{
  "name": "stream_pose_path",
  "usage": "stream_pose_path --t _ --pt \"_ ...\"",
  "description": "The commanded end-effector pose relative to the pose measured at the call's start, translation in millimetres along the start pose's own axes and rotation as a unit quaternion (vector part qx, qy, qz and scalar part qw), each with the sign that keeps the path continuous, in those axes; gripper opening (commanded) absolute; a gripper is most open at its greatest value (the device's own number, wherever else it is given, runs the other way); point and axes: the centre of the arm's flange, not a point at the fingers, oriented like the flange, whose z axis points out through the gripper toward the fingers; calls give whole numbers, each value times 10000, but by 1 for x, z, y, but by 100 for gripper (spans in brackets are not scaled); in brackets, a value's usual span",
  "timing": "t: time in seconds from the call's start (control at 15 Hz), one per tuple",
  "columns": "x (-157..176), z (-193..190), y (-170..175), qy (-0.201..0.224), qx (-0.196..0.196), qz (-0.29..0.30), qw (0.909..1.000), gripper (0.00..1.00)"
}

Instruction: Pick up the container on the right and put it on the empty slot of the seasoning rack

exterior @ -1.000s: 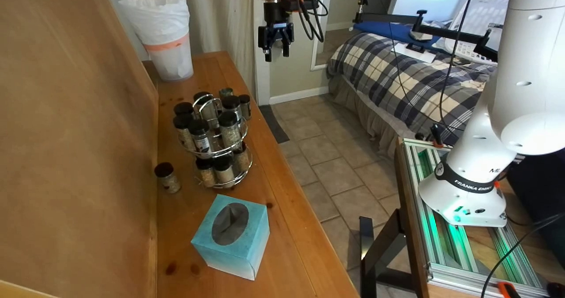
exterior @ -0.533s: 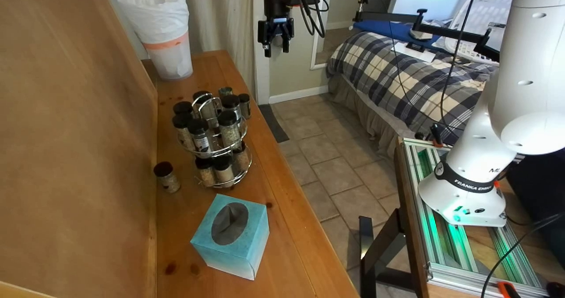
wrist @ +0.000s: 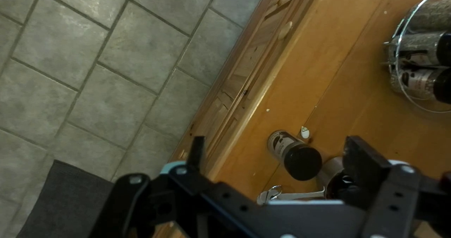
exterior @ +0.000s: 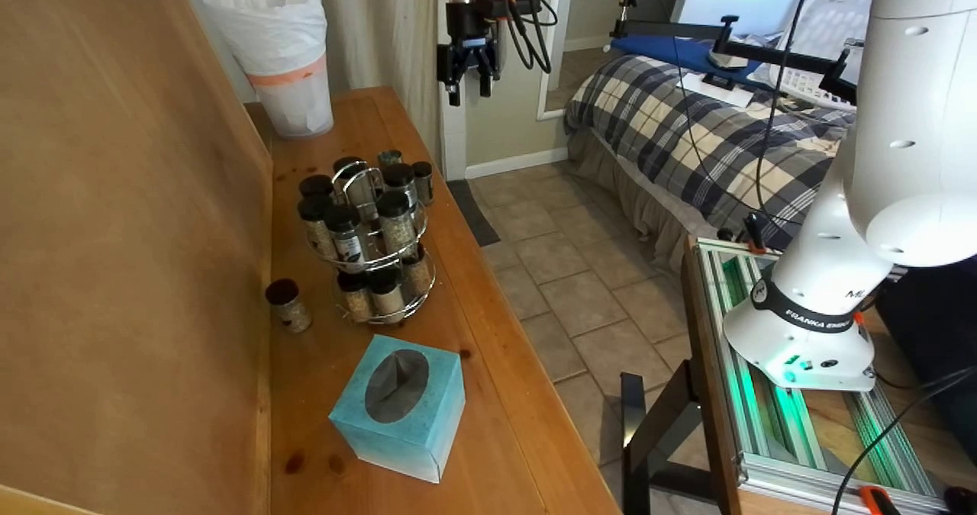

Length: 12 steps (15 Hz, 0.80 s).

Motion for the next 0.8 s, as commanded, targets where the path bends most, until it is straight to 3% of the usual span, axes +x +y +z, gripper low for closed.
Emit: stream_pose_path --t 0.0,0.73 --pt "41 12 -11 -103 -18 -131 9999 100" --pt "109 78 -14 -529 49 18 9986 100"
